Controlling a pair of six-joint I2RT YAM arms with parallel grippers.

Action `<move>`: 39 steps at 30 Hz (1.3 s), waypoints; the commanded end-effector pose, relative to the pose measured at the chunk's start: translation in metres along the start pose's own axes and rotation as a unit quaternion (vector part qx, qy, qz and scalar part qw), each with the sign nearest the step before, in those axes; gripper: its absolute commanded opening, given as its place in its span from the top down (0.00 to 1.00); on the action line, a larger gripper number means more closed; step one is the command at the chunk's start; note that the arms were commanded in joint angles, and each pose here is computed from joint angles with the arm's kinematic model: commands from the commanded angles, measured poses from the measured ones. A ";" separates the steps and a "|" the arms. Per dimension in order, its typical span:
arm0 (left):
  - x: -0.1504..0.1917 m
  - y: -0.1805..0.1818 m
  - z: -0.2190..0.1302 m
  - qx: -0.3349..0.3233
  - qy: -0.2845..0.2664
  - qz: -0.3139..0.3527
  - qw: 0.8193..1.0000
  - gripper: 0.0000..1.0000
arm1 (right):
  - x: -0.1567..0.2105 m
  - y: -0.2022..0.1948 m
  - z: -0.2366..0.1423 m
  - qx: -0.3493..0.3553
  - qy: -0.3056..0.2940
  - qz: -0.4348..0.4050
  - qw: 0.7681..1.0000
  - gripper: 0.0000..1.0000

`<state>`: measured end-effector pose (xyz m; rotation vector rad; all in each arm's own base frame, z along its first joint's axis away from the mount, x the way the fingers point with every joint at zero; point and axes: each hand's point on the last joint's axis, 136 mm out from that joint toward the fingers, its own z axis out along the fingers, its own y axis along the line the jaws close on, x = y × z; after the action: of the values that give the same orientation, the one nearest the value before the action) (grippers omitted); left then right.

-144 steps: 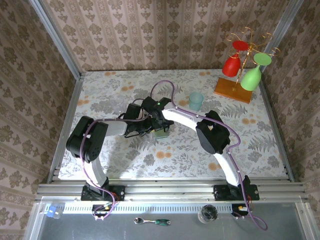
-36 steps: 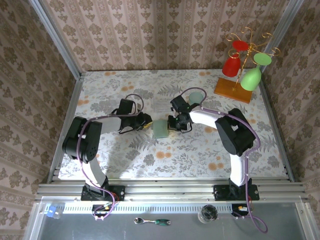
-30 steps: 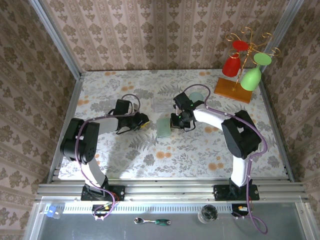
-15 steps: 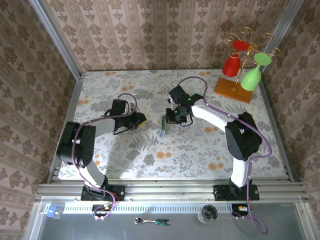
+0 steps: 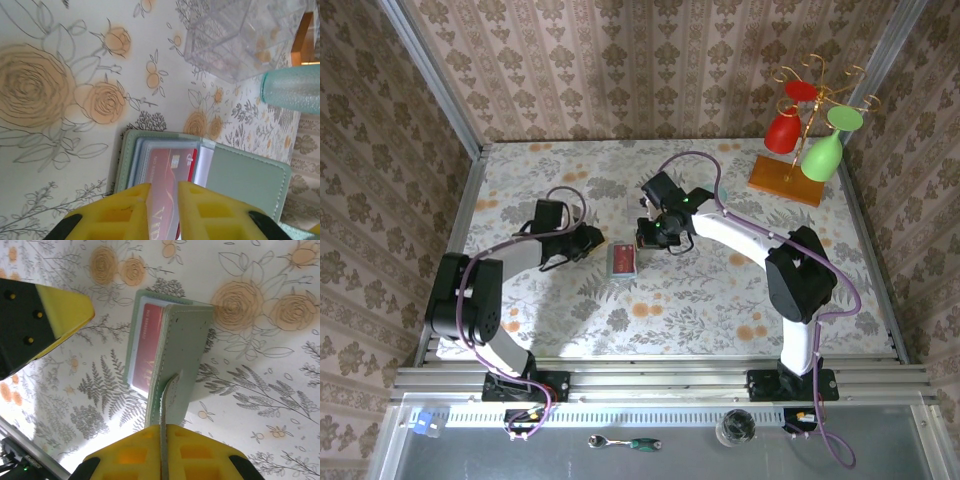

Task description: Take the credit cards out of the card holder

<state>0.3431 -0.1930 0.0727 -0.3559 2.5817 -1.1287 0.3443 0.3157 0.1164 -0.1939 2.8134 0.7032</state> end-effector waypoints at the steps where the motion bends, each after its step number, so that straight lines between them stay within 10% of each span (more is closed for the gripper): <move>1: 0.008 -0.004 0.009 -0.001 0.026 0.018 0.999 0.81 | 0.006 -0.023 -0.001 0.040 0.008 0.007 0.999 0.97; 39: 0.041 0.042 0.025 -0.089 0.081 -0.019 0.993 0.93 | 0.045 -0.131 0.054 0.194 0.062 0.012 0.979 0.96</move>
<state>0.3126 -0.2043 0.0235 -0.3521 2.8100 -1.0258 0.3389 0.2379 0.0170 -0.1219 2.9811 0.2631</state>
